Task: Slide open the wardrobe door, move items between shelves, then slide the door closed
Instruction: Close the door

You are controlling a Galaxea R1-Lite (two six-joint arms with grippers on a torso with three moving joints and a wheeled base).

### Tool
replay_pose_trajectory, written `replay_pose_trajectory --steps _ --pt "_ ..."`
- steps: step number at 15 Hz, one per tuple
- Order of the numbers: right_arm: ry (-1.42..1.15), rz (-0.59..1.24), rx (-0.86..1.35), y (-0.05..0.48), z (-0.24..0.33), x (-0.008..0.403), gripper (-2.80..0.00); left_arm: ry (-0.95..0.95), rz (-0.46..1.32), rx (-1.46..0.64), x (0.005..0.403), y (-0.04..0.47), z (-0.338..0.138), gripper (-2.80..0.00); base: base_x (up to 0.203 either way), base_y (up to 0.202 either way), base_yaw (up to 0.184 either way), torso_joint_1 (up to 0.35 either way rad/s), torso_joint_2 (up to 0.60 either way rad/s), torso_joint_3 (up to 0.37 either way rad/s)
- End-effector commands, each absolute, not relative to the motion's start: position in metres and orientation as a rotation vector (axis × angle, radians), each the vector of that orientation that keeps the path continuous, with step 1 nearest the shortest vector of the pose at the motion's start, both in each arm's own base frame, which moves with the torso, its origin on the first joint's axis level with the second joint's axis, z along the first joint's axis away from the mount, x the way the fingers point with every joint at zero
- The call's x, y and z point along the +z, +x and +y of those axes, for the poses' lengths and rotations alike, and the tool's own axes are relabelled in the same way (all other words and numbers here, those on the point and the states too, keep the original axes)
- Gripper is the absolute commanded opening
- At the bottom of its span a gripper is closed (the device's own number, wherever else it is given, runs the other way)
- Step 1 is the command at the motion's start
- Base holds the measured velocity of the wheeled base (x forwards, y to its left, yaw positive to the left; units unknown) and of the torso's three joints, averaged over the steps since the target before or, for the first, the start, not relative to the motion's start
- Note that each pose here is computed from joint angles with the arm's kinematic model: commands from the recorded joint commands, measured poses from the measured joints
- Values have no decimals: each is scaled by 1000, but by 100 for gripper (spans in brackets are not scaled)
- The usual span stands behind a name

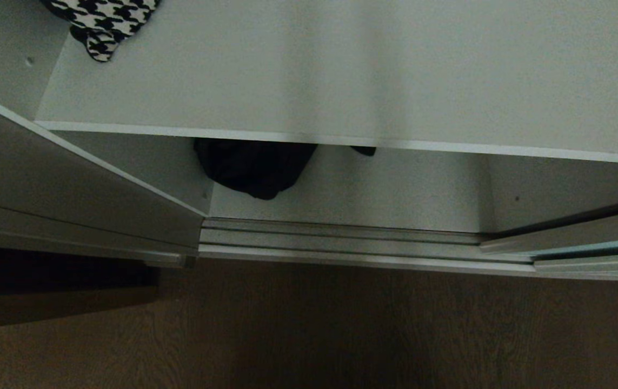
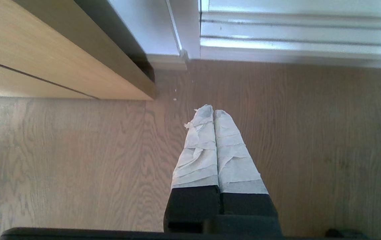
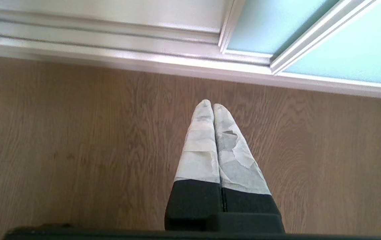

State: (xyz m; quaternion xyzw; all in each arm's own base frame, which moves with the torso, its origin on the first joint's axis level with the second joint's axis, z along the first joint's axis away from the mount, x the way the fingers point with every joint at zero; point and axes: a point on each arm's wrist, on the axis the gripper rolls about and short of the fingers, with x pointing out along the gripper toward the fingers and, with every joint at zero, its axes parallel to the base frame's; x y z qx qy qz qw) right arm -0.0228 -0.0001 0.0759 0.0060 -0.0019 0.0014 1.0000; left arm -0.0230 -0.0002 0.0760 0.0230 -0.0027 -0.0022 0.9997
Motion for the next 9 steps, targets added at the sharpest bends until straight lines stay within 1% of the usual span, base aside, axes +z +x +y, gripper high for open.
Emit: replay_pose_trajectory --steps 1,9 --pt "12 -5 3 -23 0 76 -280 46 -4 -4 76 -23 0 -280 0 0 0 -1 1 188" --pt "12 -5 3 -23 0 76 -280 46 4 -8 76 -23 0 -280 0 0 0 3 3 203"
